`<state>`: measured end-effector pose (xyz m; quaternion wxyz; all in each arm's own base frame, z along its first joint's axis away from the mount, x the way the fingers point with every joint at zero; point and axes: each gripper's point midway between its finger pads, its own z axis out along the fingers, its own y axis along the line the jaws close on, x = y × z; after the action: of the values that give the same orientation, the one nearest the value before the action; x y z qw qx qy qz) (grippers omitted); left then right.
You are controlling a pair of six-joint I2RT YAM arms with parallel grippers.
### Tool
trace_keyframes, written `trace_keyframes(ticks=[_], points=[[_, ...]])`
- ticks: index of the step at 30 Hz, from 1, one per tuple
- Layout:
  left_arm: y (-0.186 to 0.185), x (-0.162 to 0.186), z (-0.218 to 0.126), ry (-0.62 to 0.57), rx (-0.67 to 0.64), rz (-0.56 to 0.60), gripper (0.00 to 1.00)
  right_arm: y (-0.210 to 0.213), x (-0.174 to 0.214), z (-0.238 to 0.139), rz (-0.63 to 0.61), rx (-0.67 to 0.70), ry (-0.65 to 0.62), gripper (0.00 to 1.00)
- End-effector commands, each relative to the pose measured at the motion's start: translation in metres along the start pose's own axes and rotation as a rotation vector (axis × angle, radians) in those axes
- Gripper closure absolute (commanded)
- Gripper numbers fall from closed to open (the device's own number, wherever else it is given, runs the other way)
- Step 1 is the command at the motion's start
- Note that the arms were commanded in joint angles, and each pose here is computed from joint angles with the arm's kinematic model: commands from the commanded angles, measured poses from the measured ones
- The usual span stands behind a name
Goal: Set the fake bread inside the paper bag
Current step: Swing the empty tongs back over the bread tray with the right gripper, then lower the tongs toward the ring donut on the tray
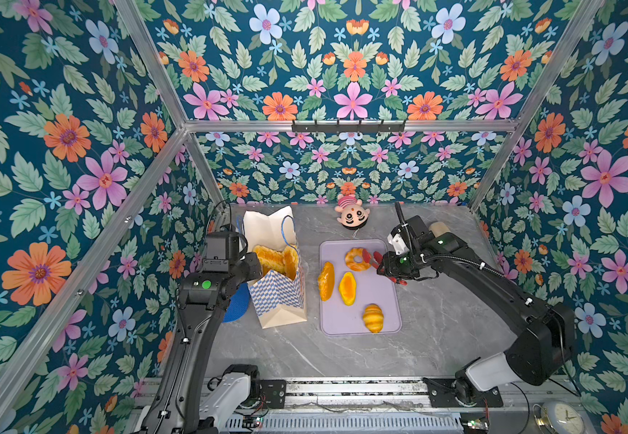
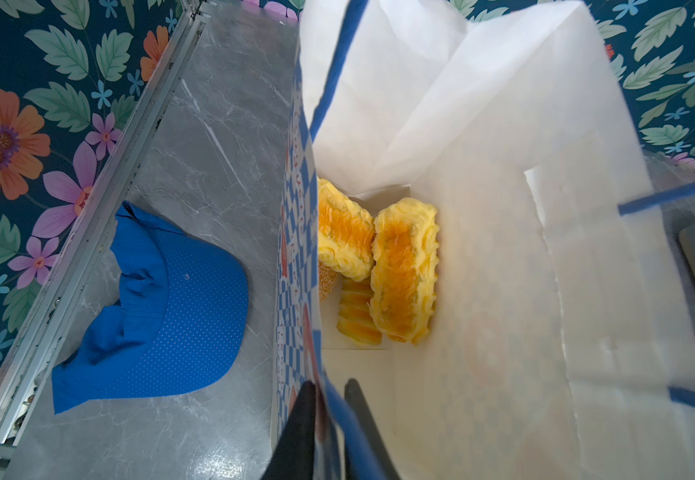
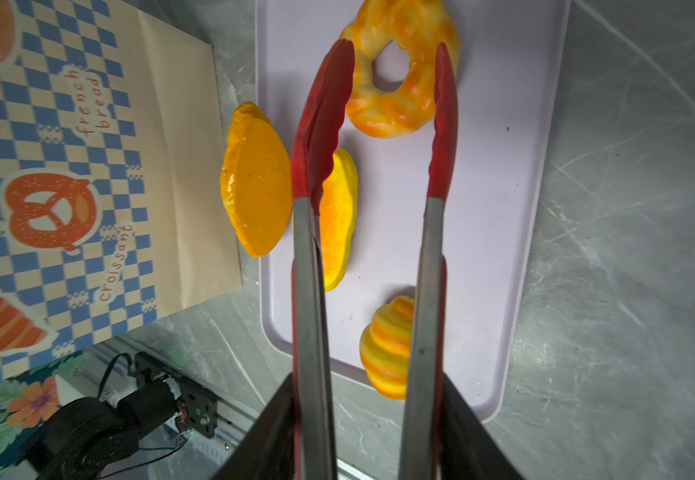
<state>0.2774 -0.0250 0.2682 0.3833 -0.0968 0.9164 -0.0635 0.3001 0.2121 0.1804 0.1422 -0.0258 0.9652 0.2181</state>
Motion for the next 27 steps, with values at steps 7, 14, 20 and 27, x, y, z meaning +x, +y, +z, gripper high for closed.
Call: trace_keyframes(ticks=[7, 14, 20, 27], points=[[-0.001, -0.003, 0.001, -0.011, 0.005, -0.003, 0.83, -0.007, -0.012, 0.016, -0.024, 0.05, 0.012, 0.5], [0.0, 0.0, 0.002, -0.008, 0.001, -0.004, 0.83, -0.006, -0.021, 0.024, -0.028, 0.061, 0.022, 0.49], [0.001, 0.001, 0.002, -0.007, -0.001, -0.004, 0.83, -0.014, -0.023, 0.043, -0.023, 0.099, 0.056, 0.48], [0.002, 0.001, 0.001, -0.008, -0.004, -0.002, 0.83, -0.014, -0.028, 0.049, -0.022, 0.105, 0.058, 0.48]])
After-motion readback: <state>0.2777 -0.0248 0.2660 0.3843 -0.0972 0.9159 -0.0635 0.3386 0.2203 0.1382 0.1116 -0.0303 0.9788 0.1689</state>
